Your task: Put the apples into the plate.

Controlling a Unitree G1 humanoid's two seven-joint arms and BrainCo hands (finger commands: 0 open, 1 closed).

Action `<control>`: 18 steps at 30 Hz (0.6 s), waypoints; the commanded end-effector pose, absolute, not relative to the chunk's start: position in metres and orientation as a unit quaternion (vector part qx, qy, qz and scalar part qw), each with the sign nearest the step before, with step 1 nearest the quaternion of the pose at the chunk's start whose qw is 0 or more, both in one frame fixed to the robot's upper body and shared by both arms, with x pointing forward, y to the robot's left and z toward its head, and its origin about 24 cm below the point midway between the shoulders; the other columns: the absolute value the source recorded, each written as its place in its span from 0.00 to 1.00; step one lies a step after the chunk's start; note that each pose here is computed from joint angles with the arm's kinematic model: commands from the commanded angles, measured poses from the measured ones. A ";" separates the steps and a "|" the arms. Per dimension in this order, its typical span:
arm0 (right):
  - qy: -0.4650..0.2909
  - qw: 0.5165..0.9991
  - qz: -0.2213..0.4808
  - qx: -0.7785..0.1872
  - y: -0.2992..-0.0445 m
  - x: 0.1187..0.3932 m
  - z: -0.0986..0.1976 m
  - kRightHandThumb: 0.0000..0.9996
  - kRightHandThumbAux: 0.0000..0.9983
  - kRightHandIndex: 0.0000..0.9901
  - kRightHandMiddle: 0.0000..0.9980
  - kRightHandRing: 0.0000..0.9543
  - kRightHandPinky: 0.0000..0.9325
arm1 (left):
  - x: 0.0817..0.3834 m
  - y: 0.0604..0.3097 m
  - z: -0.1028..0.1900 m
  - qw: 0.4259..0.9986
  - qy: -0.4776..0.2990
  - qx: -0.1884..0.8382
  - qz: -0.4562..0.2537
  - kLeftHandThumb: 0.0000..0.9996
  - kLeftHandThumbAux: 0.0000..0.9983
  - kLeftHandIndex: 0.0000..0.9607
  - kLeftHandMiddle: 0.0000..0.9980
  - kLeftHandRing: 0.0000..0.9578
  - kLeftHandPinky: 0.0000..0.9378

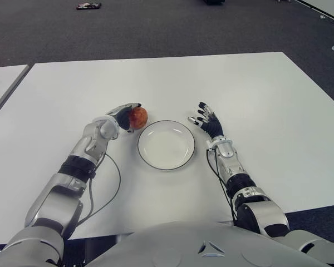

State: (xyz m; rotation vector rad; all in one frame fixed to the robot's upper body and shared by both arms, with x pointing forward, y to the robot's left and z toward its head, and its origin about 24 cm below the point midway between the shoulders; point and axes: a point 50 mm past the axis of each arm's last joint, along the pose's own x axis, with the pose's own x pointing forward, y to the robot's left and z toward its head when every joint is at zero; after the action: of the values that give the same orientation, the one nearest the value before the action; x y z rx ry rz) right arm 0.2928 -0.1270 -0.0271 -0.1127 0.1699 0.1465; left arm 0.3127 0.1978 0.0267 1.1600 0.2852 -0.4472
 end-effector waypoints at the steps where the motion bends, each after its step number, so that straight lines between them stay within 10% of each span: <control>1: 0.161 0.983 0.070 -0.050 -0.132 0.272 -0.056 0.11 0.69 0.00 0.04 0.08 0.16 | 0.315 0.194 0.018 0.801 0.131 0.545 -0.210 0.00 0.39 0.00 0.00 0.00 0.10; 18: 0.164 0.983 0.066 -0.047 -0.133 0.270 -0.057 0.12 0.71 0.00 0.05 0.09 0.16 | 0.323 0.180 -0.005 0.777 0.128 0.581 -0.205 0.00 0.39 0.00 0.00 0.00 0.09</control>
State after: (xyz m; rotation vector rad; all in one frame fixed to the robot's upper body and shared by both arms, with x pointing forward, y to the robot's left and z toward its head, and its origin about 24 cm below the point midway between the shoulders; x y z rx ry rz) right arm 0.2920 -0.1278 -0.0278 -0.1094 0.1718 0.1424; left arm 0.3302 0.1850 0.0123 1.2455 0.2246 -0.4018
